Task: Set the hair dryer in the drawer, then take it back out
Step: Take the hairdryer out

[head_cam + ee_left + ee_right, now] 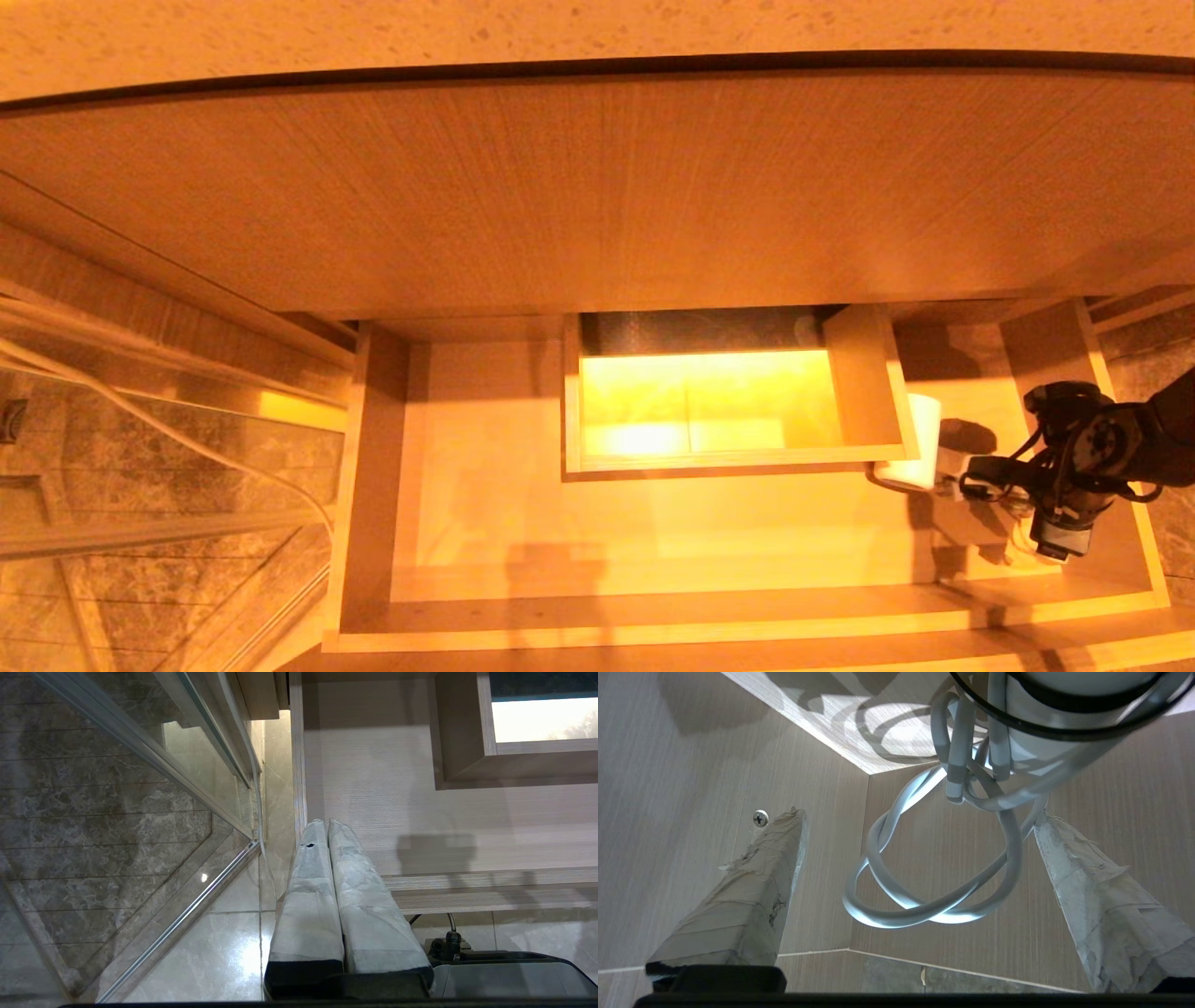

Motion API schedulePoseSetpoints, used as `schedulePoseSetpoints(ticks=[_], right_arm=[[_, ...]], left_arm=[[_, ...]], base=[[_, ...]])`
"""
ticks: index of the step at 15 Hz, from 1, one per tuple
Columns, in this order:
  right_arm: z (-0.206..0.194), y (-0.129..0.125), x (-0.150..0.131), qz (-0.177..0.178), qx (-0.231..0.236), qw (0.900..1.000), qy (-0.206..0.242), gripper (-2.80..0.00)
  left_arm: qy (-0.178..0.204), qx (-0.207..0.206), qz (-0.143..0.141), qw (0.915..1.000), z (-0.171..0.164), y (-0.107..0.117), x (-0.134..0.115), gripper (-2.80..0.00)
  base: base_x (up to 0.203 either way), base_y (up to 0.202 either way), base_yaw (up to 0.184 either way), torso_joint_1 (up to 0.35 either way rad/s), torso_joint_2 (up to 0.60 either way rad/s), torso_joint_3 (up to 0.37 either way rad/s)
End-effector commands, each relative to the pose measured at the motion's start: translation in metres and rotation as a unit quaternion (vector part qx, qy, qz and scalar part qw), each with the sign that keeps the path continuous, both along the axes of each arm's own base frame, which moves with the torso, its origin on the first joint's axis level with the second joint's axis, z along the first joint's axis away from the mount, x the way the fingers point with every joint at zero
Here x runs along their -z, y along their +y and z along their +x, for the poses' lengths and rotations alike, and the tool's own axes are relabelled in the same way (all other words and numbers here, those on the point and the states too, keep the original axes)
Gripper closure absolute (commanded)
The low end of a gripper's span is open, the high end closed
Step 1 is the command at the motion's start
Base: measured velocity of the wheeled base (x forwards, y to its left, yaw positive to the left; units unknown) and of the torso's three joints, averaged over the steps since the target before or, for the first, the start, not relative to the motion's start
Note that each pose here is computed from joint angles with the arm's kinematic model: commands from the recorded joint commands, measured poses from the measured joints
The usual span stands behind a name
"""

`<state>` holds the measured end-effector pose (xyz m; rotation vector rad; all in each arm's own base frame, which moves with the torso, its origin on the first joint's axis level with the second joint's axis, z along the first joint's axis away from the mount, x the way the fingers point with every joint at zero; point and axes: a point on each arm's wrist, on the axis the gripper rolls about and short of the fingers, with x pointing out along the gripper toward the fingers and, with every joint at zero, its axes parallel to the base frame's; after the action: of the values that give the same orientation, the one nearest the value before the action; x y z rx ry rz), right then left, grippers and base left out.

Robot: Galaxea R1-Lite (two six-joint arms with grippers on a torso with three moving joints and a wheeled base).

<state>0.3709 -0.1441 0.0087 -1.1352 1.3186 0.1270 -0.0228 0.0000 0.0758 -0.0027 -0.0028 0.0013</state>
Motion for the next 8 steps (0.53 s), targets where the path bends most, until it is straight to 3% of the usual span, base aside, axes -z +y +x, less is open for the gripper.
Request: schedulePoseSetpoints(ticks=[1,2,8], right_arm=[[0.0011,-0.0003,0.0037,-0.001,-0.003,1.000,0.005,-2.80],[0.0011,-0.0003,0.0037,0.000,-0.004,1.000,0.004,0.00],[0.0051,-0.0017,0.0042,0.000,0.001,1.000,-0.005,0.00]], left_arm=[[0.000,0.000,0.000,1.0000,0.0000,0.0000,0.0000,0.00],[0.000,0.000,0.000,1.0000,0.0000,0.0000,0.0000,0.00],[0.000,0.000,0.000,1.0000,0.0000,0.0000,0.0000,0.00]], base=[[0.000,0.000,0.000,0.000,0.00,0.000],[0.000,0.000,0.000,0.000,0.00,0.000],[0.000,0.000,0.000,0.000,0.00,0.000]])
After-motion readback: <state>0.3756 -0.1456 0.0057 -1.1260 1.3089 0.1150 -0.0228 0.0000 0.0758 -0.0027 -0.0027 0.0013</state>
